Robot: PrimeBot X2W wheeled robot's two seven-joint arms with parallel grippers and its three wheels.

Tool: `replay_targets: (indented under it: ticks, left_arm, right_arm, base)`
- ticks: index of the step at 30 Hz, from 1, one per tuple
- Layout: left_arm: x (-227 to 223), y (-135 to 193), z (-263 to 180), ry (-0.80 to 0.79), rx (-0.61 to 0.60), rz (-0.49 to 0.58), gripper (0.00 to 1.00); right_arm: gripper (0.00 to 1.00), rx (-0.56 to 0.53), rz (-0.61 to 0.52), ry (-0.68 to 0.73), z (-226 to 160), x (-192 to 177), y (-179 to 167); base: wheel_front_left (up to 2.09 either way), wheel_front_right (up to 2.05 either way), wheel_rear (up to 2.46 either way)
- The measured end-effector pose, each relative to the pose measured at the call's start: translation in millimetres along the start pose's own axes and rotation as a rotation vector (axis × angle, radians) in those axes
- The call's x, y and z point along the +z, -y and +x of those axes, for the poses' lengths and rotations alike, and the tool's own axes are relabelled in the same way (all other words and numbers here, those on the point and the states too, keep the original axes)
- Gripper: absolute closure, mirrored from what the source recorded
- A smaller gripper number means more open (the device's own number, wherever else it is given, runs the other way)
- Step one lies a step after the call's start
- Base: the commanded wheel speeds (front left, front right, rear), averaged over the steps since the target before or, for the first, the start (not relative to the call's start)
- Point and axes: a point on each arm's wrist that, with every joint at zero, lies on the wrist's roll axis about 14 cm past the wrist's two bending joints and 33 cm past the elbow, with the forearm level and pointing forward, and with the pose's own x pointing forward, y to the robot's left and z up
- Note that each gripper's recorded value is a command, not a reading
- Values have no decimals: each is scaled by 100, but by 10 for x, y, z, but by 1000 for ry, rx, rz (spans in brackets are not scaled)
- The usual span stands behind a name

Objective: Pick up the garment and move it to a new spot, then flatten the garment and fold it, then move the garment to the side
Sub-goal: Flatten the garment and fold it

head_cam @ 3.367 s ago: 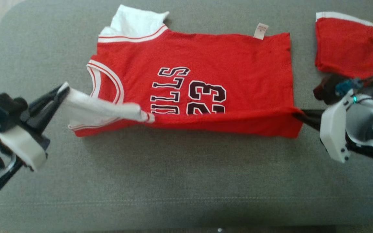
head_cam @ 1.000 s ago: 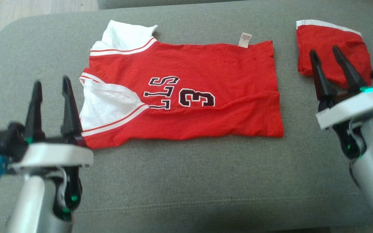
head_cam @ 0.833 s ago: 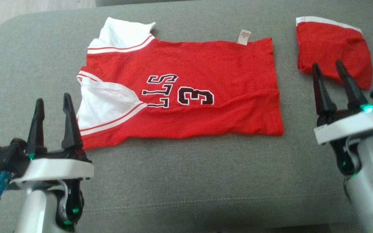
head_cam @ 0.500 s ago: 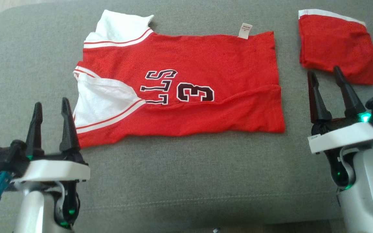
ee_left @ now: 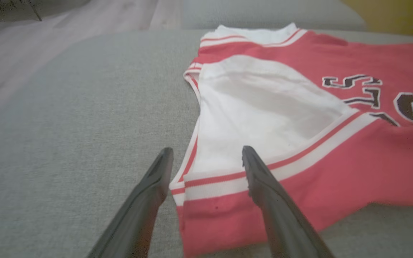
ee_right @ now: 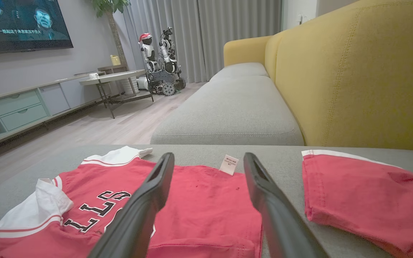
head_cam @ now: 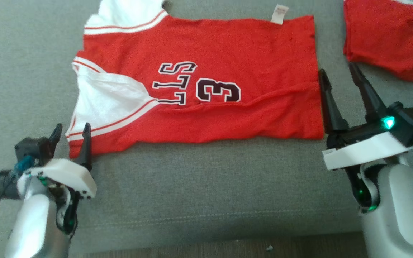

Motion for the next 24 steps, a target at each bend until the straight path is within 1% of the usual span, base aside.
replay_targets:
  ticks: [3, 6, 12, 16, 22, 23, 24]
  left_arm:
    - [-159, 5, 91, -75, -24, 32, 0]
    - [-289, 14, 136, -130, -43, 48, 0]
    - [-283, 55, 250, -142, -75, 82, 0]
    - [-310, 26, 258, -160, -66, 112, 0]
    - [-310, 12, 249, -191, -55, 120, 0]
    - [-311, 15, 244, -197, -56, 118, 55]
    - [-313, 26, 236, -202, -62, 111, 100]
  right_arm:
    - [0, 4, 10, -12, 35, -63, -29]
    - [0, -8, 13, -17, 38, -88, 13]
    - [0, -33, 13, -28, -2, -143, 96]
    - [0, -39, 16, -24, -18, -142, 103]
    - [0, -45, 14, -22, -47, -125, 113]
    - [0, -45, 13, -20, -50, -116, 112]
    - [0, -45, 11, -18, -53, -107, 112]
  base:
    - [0, 0, 0]
    - [0, 0, 0]
    - [0, 0, 0]
    - [0, 0, 0]
    - [0, 0, 0]
    - [0, 0, 0]
    - [0, 0, 0]
